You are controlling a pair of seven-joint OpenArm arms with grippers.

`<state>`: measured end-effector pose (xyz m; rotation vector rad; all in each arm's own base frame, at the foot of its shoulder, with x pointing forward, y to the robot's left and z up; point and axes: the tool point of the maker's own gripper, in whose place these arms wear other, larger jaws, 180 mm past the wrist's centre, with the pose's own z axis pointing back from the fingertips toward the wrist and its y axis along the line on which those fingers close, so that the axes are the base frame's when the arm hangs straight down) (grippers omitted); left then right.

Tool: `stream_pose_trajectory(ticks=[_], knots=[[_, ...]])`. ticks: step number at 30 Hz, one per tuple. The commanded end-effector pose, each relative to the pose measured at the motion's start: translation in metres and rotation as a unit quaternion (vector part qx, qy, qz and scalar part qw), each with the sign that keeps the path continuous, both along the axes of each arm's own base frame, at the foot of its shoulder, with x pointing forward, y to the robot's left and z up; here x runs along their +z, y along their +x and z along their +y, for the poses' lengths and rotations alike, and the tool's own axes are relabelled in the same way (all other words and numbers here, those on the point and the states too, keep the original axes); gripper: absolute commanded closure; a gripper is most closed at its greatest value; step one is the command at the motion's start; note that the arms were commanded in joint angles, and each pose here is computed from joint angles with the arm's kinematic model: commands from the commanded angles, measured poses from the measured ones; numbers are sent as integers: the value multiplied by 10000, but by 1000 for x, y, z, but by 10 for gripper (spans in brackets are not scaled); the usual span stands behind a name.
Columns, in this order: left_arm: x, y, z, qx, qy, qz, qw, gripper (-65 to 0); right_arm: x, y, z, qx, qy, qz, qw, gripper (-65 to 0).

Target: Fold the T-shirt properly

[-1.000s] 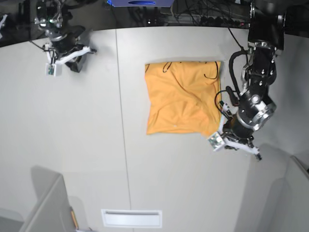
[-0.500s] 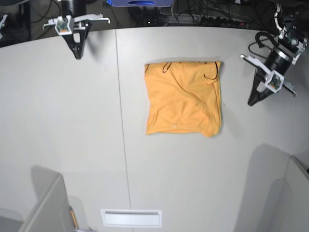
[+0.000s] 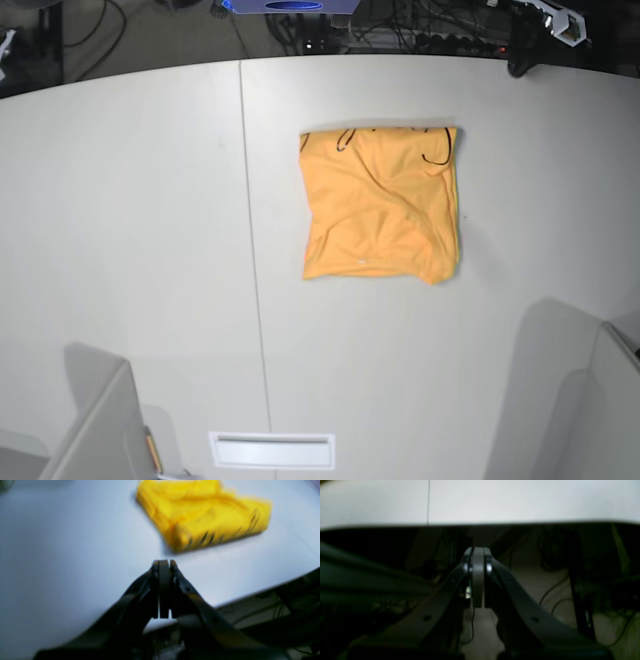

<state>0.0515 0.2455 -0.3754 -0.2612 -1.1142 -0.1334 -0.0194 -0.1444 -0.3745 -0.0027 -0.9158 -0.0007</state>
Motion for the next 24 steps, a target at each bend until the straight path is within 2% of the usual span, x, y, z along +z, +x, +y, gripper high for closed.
stream_pose_trajectory(ticks=[1, 4, 9, 16, 18, 20, 22, 24], knots=[[-4, -17, -1, 48, -143, 157, 9998, 0, 3, -2, 0, 3, 0, -73, 10000, 0], [-32, -54, 0, 203, -287, 772, 9964, 0, -17, -29, -2, -37, 6, 370, 9993, 0], [-61, -105, 12, 701, -464, 1294, 9880, 0, -69, -85, 8, 36, 178, 1278, 9916, 0], [-122, -143, 9, 1139, -685, 2155, 9674, 0, -150, -130, 32, 780, 478, 2281, 9693, 0], [-142, -147, 13, 1347, -691, 2374, 9595, 0, -172, -145, 39, 929, 517, 2687, 9573, 0], [-161, -149, 18, 1549, -687, 2600, 9506, 0, -198, -156, 42, 1144, 476, 3241, 9379, 0], [-178, -150, 17, 1446, -647, 2911, 9435, 0, -219, -168, 38, 1301, 369, 3804, 9149, 0], [-194, -147, 7, 1181, -648, 3241, 9364, 0, -236, -168, 44, 1408, 325, 4177, 8970, 0]])
